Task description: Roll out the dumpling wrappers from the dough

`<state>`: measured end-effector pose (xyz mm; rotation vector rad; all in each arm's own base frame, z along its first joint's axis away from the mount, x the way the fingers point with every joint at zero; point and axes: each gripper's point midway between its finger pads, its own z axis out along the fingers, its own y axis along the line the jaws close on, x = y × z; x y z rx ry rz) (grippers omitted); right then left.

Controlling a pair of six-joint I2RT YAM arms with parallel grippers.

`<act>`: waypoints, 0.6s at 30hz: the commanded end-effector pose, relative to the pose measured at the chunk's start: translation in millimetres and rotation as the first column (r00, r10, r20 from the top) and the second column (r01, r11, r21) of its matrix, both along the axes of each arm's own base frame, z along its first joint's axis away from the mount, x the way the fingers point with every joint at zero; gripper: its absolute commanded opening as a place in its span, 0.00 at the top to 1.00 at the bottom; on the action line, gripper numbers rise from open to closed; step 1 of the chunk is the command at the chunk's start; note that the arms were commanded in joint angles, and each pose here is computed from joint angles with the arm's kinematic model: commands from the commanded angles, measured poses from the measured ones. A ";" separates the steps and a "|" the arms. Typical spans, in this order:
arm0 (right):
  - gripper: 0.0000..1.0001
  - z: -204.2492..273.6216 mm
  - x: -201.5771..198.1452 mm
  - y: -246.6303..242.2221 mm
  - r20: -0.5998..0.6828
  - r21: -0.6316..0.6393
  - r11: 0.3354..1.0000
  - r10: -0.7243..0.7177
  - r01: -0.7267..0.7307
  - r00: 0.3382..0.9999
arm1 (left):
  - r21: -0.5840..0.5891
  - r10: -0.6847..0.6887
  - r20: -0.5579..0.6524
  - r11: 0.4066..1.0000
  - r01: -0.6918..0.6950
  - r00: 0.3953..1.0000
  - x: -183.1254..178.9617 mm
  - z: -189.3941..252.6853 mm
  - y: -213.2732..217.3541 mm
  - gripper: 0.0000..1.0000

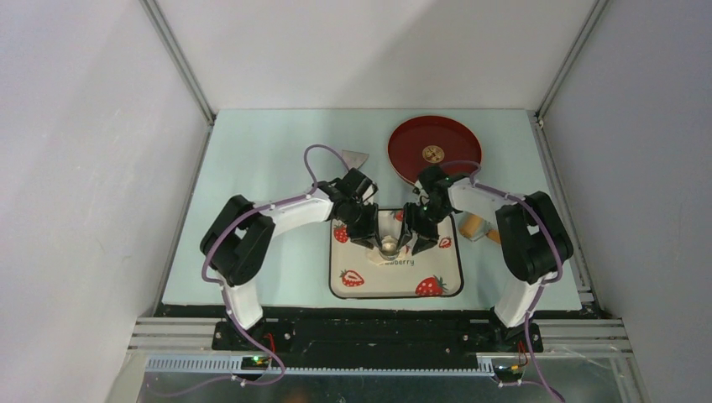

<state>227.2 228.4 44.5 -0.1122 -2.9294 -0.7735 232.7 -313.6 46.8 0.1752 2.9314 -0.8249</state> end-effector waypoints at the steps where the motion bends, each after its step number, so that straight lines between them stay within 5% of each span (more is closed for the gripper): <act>1: 0.44 31.4 7.0 5.2 0.073 0.034 0.999 0.017 -0.019 0.997 | -0.078 -0.029 0.085 0.996 0.036 0.996 11.5 43.0 -8.9 0.65; 6: 0.31 52.4 9.8 11.4 0.109 0.089 0.996 0.016 -0.026 0.994 | -0.124 -0.038 0.112 0.991 0.052 0.993 13.0 62.5 -14.0 0.56; 12: 0.19 80.6 16.7 7.6 0.187 0.133 0.991 -0.013 -0.013 0.982 | -0.138 0.024 0.158 0.990 -0.002 0.987 18.5 79.4 -0.1 0.34; 18: 0.19 92.7 22.1 -6.3 0.224 0.141 0.990 -0.048 0.017 0.973 | -0.210 0.164 0.108 0.968 -0.139 0.981 17.7 72.0 25.2 0.45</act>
